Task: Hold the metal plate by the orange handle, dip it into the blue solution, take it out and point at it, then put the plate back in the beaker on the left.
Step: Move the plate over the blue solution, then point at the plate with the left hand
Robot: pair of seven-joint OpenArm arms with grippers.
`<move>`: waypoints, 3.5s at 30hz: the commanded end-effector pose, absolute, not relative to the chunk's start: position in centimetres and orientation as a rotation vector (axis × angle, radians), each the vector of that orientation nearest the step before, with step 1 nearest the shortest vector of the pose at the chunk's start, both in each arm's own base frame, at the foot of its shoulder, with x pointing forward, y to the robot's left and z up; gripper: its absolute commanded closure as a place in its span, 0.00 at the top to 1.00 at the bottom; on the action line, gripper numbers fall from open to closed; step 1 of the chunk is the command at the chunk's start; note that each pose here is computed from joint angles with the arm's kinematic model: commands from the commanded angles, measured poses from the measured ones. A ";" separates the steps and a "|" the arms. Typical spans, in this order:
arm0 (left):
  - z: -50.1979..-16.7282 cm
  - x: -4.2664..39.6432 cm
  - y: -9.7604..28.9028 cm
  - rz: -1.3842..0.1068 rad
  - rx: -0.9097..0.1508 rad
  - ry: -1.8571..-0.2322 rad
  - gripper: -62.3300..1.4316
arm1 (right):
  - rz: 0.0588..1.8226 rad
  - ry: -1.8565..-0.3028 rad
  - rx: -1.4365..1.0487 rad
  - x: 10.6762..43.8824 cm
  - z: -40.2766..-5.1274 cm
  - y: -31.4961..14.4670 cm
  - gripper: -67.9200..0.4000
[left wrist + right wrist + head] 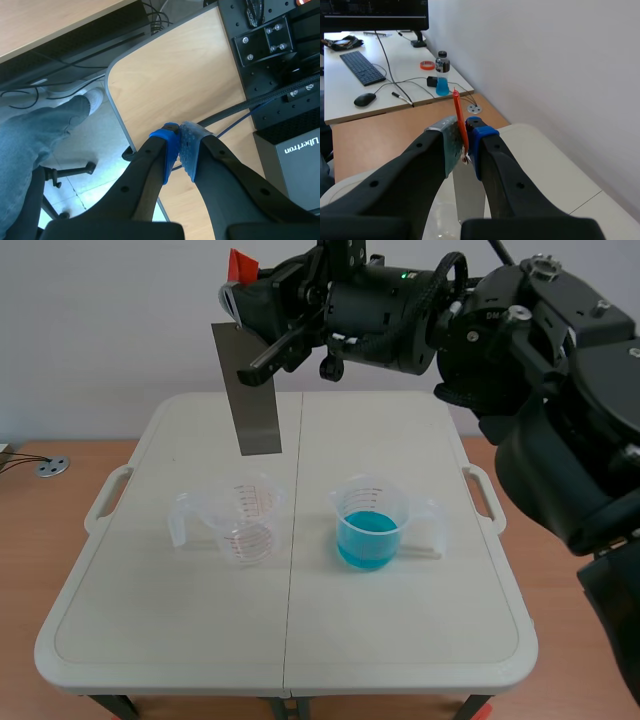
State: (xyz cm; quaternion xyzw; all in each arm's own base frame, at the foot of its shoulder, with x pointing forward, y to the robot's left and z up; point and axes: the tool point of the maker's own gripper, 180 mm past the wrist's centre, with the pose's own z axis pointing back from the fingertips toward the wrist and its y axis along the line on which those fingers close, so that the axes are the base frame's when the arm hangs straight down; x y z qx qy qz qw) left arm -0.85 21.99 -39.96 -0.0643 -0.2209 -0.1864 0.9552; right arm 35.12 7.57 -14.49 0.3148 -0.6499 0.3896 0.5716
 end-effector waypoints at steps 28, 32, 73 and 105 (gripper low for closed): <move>-30.8 19.0 16.5 -0.682 -0.264 -0.972 0.05 | 0.855 -1.566 0.616 34.2 -12.2 -3.7 0.03; -29.2 21.5 14.8 -0.741 -0.295 -1.048 0.05 | 0.858 -1.555 0.622 34.1 -12.0 -4.4 0.02; -27.0 31.8 -5.9 -1.053 -0.460 -1.278 0.05 | 0.862 -1.537 0.625 33.8 -12.3 -5.1 0.02; -27.7 32.2 -6.4 -1.036 -0.448 -1.276 0.05 | 0.862 -1.538 0.625 33.8 -12.3 -5.1 0.02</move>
